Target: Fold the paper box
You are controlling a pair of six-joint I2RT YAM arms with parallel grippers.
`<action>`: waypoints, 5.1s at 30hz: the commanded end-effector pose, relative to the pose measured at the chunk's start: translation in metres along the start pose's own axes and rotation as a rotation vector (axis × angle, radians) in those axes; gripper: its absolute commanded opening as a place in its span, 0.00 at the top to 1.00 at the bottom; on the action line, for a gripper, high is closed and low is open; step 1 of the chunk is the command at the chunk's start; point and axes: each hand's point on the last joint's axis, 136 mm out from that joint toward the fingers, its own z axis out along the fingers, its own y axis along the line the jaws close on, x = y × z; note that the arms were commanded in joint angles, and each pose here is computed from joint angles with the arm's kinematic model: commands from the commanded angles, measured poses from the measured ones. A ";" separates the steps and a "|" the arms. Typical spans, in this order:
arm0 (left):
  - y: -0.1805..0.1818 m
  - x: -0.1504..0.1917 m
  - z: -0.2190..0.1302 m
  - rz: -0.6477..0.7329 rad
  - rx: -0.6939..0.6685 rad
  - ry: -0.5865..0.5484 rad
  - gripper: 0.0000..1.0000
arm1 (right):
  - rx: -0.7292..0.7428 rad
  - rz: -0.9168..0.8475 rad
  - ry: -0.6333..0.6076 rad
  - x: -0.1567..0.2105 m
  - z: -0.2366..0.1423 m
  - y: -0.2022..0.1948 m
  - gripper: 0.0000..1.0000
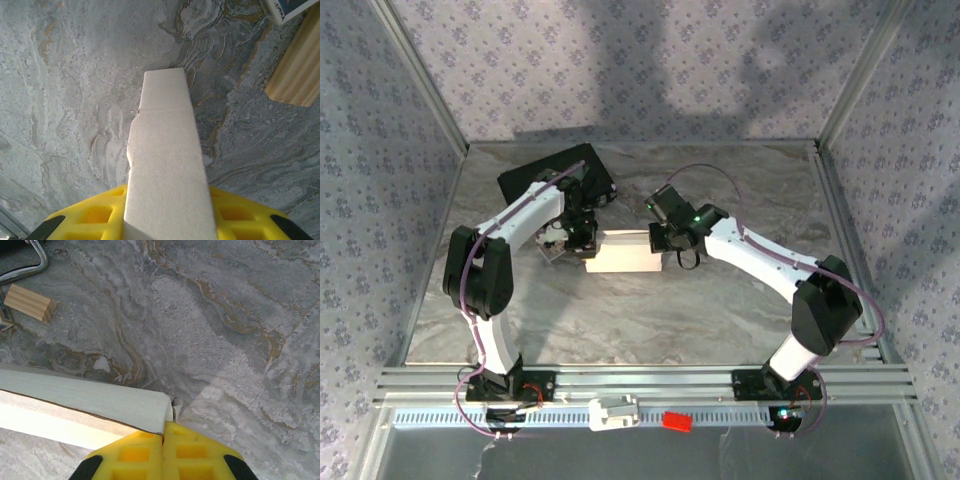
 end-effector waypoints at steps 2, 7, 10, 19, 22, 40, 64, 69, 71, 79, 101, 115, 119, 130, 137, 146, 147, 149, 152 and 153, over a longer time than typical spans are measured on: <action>0.001 -0.004 0.008 0.018 0.001 -0.002 0.72 | 0.170 -0.087 0.276 0.088 0.039 -0.040 1.00; -0.001 -0.002 0.006 0.063 0.046 0.020 0.51 | 0.170 -0.112 0.268 0.086 0.040 -0.038 1.00; -0.007 -0.002 0.000 0.088 0.107 0.024 0.42 | 0.170 -0.118 0.246 0.082 0.036 -0.036 1.00; -0.022 -0.002 -0.024 0.223 0.228 -0.010 0.26 | 0.149 -0.123 0.181 0.072 0.024 -0.026 1.00; -0.024 0.001 -0.031 0.270 0.254 -0.006 0.25 | 0.148 -0.123 0.180 0.073 0.022 -0.026 1.00; -0.003 -0.028 -0.112 0.945 0.385 -0.296 0.40 | 0.135 -0.124 0.174 0.071 0.023 -0.020 1.00; -0.011 -0.018 -0.077 2.076 0.344 -0.262 0.60 | 0.126 -0.131 0.184 0.072 0.024 -0.019 1.00; -0.017 -0.024 -0.069 2.070 0.303 -0.281 0.63 | 0.125 -0.126 0.182 0.071 0.024 -0.019 1.00; -0.022 -0.025 -0.071 2.068 0.308 -0.313 0.63 | 0.122 -0.126 0.185 0.071 0.024 -0.019 1.00; -0.030 -0.024 -0.072 2.078 0.316 -0.334 0.64 | 0.122 -0.126 0.192 0.072 0.025 -0.019 1.00; -0.030 -0.032 -0.086 2.138 0.287 -0.440 0.62 | 0.112 -0.118 0.171 0.061 0.023 -0.015 1.00; -0.014 -0.017 -0.077 2.312 0.487 -0.187 0.69 | 0.108 -0.118 0.176 0.060 0.024 -0.015 1.00; -0.013 -0.017 -0.073 2.329 0.498 -0.158 0.68 | 0.107 -0.119 0.177 0.060 0.024 -0.015 1.00; -0.026 -0.017 -0.068 2.329 0.488 -0.169 0.78 | 0.107 -0.120 0.180 0.060 0.025 -0.015 1.00; -0.028 -0.013 -0.069 2.326 0.494 -0.181 0.83 | 0.104 -0.120 0.180 0.059 0.026 -0.014 1.00; -0.029 -0.008 -0.070 2.305 0.480 -0.206 0.99 | 0.117 -0.119 0.177 0.059 0.026 -0.016 1.00; -0.028 -0.007 -0.071 2.294 0.483 -0.208 0.99 | 0.119 -0.115 0.173 0.057 0.025 -0.016 1.00; -0.027 -0.008 -0.072 2.262 0.475 -0.215 0.99 | 0.129 -0.113 0.168 0.057 0.025 -0.017 1.00; -0.024 -0.006 -0.074 2.181 0.473 -0.191 1.00 | 0.146 -0.109 0.157 0.056 0.024 -0.018 1.00; -0.022 -0.007 -0.074 2.151 0.467 -0.177 1.00 | 0.153 -0.107 0.153 0.055 0.024 -0.018 1.00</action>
